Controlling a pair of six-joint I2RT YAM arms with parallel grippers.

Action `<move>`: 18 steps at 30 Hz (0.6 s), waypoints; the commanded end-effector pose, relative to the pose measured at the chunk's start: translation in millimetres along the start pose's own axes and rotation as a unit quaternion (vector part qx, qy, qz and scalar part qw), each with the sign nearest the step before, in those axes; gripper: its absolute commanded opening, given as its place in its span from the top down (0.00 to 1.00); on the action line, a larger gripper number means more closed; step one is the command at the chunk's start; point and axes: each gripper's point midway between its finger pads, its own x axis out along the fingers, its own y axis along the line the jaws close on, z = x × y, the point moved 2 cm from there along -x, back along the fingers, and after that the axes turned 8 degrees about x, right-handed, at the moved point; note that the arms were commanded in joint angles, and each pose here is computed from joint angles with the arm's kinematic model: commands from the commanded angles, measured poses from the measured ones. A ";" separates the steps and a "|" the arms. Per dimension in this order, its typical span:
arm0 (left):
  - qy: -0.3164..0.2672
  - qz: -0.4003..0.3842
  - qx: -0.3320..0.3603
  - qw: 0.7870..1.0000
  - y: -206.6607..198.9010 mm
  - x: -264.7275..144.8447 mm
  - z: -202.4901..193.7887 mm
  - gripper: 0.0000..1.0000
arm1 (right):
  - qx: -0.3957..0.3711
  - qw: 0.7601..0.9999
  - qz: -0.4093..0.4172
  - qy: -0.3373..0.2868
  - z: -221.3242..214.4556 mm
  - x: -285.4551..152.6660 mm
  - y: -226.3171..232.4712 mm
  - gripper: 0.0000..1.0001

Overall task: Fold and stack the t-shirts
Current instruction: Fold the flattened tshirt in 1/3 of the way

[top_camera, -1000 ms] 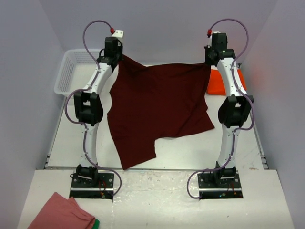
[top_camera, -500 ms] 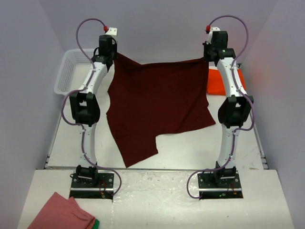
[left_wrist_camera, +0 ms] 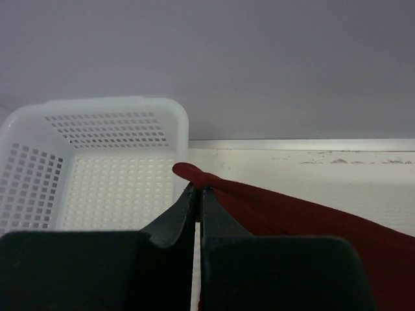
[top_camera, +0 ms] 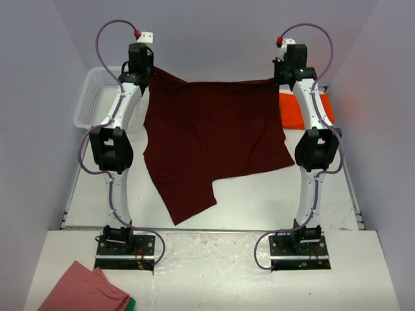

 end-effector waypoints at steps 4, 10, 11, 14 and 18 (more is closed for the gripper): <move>-0.057 0.049 -0.005 0.997 45.1 -30.8 51.7 1.00 | -0.011 0.999 0.013 -0.029 15.5 5.5 1.9 1.00; -0.047 0.028 -0.009 0.998 34.5 -22.2 43.3 1.00 | -0.012 0.999 0.014 -0.040 21.7 10.2 1.8 1.00; -0.043 0.019 -0.009 0.999 29.3 -18.8 38.8 1.00 | -0.011 0.999 0.017 -0.034 17.7 14.2 2.5 1.00; -0.036 0.004 0.000 0.999 17.2 -15.2 33.3 1.00 | -0.008 0.999 0.025 -0.032 16.2 15.9 6.0 1.00; -0.025 -0.024 0.006 0.999 -3.2 -11.0 22.9 1.00 | -0.010 1.000 0.018 -0.007 -1.8 24.4 2.3 1.00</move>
